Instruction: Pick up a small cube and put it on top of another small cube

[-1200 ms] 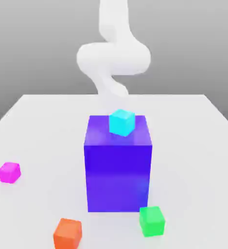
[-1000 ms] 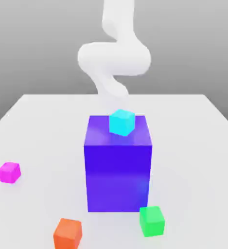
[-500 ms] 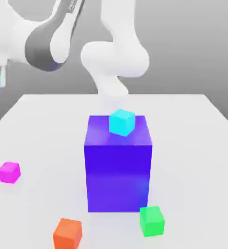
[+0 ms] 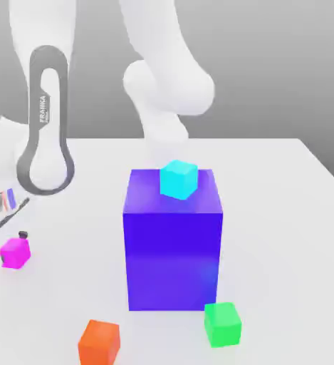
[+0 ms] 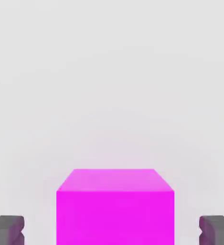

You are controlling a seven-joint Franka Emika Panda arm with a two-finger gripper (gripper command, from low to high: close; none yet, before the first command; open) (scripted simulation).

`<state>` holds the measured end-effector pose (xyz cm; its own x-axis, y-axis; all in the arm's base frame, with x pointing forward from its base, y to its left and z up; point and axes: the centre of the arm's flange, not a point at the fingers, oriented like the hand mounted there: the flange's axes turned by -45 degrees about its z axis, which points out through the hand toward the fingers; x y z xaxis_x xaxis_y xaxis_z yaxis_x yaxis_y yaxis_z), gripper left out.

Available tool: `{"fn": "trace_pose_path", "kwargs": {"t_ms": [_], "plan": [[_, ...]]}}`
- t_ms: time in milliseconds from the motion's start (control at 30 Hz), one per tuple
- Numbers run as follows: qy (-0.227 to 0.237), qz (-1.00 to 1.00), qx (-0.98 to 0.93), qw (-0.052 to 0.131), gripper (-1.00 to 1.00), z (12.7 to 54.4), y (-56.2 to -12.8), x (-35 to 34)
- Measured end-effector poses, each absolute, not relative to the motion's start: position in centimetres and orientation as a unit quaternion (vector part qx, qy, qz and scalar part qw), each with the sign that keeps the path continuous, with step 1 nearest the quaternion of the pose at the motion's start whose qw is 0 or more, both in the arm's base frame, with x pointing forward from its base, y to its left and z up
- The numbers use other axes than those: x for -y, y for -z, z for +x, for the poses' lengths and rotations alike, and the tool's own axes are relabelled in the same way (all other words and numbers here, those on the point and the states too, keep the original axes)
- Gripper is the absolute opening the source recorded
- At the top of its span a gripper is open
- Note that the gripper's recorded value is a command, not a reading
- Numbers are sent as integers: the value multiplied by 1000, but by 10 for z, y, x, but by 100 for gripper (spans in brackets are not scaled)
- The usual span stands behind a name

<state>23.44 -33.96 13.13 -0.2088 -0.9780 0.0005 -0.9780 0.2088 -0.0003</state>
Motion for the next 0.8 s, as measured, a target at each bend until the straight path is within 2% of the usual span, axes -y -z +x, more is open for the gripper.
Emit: {"fn": "trace_pose_path", "kwargs": {"t_ms": [167, 367, 800], "plan": [[-1, 629, 778, 0, -100, 234, -130, 340], [-1, 633, 774, 0, -100, 236, -185, 339], [-4, 878, 479, 5, -100, 348, -204, 253]]}}
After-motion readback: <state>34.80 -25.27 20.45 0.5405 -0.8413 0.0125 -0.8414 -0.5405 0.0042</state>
